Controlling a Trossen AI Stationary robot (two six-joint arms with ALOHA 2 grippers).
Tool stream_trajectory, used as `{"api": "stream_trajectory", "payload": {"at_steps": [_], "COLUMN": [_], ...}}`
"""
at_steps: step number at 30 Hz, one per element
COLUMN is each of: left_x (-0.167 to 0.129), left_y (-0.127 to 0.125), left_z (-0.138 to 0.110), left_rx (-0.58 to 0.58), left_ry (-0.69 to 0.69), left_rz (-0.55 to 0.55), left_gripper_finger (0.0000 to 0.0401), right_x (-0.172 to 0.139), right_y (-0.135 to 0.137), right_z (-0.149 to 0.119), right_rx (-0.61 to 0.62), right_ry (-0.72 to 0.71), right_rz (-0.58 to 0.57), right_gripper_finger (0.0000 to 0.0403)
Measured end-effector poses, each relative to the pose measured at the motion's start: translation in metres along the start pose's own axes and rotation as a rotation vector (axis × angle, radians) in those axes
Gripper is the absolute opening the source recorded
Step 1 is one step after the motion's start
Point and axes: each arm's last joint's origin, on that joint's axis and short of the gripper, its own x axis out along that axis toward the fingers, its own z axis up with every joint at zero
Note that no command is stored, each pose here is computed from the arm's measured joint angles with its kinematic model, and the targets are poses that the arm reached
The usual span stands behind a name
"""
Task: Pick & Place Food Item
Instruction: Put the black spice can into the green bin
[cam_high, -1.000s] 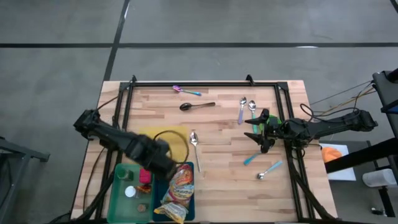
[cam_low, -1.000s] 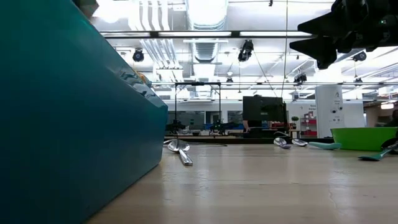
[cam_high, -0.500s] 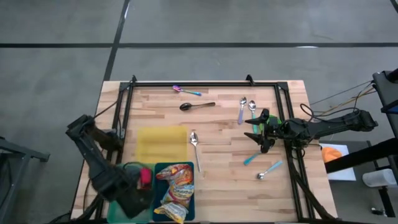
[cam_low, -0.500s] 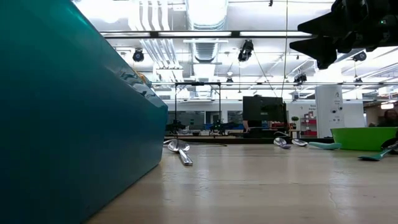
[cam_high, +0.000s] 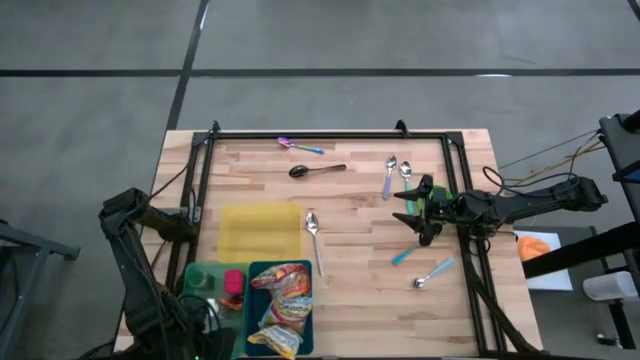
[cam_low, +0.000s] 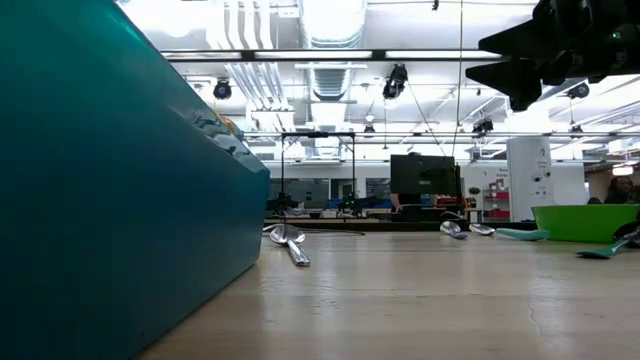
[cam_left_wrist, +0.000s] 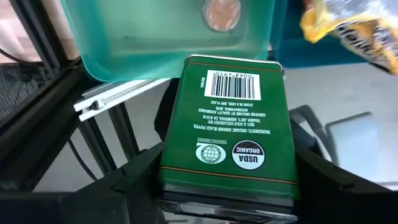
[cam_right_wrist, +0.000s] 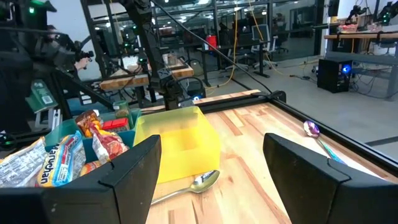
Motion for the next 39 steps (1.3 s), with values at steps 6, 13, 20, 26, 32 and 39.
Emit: {"api": "stream_trajectory", "payload": {"at_steps": [6, 13, 20, 26, 32, 39], "left_x": [0.022, 0.048, 0.083, 0.109, 0.12, 0.116], "left_y": [0.006, 0.007, 0.012, 0.018, 0.022, 0.029], "left_z": [0.006, 0.011, 0.025, 0.038, 0.049, 0.054], "left_rx": [0.006, 0.003, 0.012, 0.03, 0.027, 0.044], "left_ry": [-0.022, 0.017, 0.032, 0.08, 0.145, 0.12], "left_rz": [0.049, 0.076, 0.091, 0.076, 0.017, -0.08], "left_gripper_finger": [0.0265, 0.0265, 0.0265, 0.0265, 0.0266, 0.0301], "right_x": [0.0, 0.0, 0.0, 0.0, 0.0, 0.0], "right_y": [0.0, 0.0, 0.0, 0.0, 0.0, 0.0], "right_z": [0.0, 0.0, 0.0, 0.0, 0.0, 0.0], "right_rx": [0.0, 0.0, 0.0, 0.0, 0.0, 0.0], "right_ry": [0.0, 0.0, 0.0, 0.0, 0.0, 0.0], "right_rz": [0.0, 0.0, 0.0, 0.0, 0.0, 0.0], "right_gripper_finger": [0.0281, 0.0281, 0.0281, 0.0281, 0.0281, 0.0281]}}
